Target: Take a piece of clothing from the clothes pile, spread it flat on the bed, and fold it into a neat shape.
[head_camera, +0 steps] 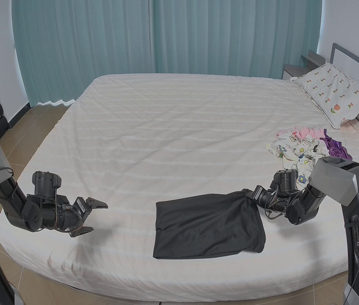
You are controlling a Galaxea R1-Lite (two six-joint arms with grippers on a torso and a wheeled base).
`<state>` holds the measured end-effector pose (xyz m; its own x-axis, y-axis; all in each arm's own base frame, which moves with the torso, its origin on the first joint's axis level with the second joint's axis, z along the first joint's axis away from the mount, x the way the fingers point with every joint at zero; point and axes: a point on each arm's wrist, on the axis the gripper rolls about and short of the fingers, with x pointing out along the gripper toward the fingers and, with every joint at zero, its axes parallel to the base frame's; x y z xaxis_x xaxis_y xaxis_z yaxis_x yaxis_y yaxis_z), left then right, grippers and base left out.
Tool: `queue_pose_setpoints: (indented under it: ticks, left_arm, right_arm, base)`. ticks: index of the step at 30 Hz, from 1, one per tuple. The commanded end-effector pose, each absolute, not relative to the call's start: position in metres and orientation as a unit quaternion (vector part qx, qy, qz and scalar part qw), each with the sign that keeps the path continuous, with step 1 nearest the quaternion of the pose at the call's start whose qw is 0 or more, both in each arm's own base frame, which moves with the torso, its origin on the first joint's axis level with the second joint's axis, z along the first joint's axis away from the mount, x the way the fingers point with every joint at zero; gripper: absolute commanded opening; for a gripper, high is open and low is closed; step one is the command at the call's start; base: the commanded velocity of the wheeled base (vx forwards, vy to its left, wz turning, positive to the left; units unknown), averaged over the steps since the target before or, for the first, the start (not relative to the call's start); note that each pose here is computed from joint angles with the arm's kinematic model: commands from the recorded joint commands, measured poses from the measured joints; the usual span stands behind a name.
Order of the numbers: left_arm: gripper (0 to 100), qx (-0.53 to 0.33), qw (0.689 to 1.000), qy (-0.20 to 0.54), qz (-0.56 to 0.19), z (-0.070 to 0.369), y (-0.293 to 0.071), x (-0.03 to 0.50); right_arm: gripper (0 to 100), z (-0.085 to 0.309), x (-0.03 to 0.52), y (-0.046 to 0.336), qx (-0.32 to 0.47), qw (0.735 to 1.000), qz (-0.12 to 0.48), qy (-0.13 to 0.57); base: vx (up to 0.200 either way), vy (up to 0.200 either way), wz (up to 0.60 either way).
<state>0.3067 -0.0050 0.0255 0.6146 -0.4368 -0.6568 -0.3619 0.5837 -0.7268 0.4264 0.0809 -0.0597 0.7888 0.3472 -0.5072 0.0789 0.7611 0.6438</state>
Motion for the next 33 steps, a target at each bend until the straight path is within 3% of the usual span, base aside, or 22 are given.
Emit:
queue_pose_setpoints:
  ticks: [1,11,19,30,31,33]
  left_arm:
    - [100,-0.456,0.774,0.438,-0.024,0.025,-0.005,0.307]
    - [100,-0.456,0.774,0.438,-0.024,0.025,-0.005,0.307]
    - [100,-0.456,0.774,0.438,-0.024,0.025,-0.005,0.307]
    - [100,-0.456,0.774,0.438,-0.024,0.025,-0.005,0.307]
    - [100,-0.456,0.774,0.438,-0.024,0.025,-0.005,0.307]
    - [100,-0.456,0.774,0.439,-0.023,0.025,-0.005,0.307]
  right_arm:
    - [100,-0.060,0.427,0.079,0.338,0.884,0.074,0.314]
    - [100,-0.038,0.388,0.073,0.338,0.880,0.086,0.322]
    - [100,-0.049,0.323,0.073,0.286,0.864,0.118,0.398]
    - [100,-0.054,0.287,0.081,0.248,0.862,0.149,0.416]
    - [0,-0.055,0.286,0.081,0.246,0.863,0.149,0.416]
    - [0,-0.055,0.281,0.081,0.240,0.861,0.150,0.423]
  base:
    - [0.000,0.000,0.00]
    - [0.000,0.000,0.00]
    - [0.000,0.000,0.00]
    - [0.000,0.000,0.00]
    - [0.000,0.000,0.00]
    - [0.000,0.000,0.00]
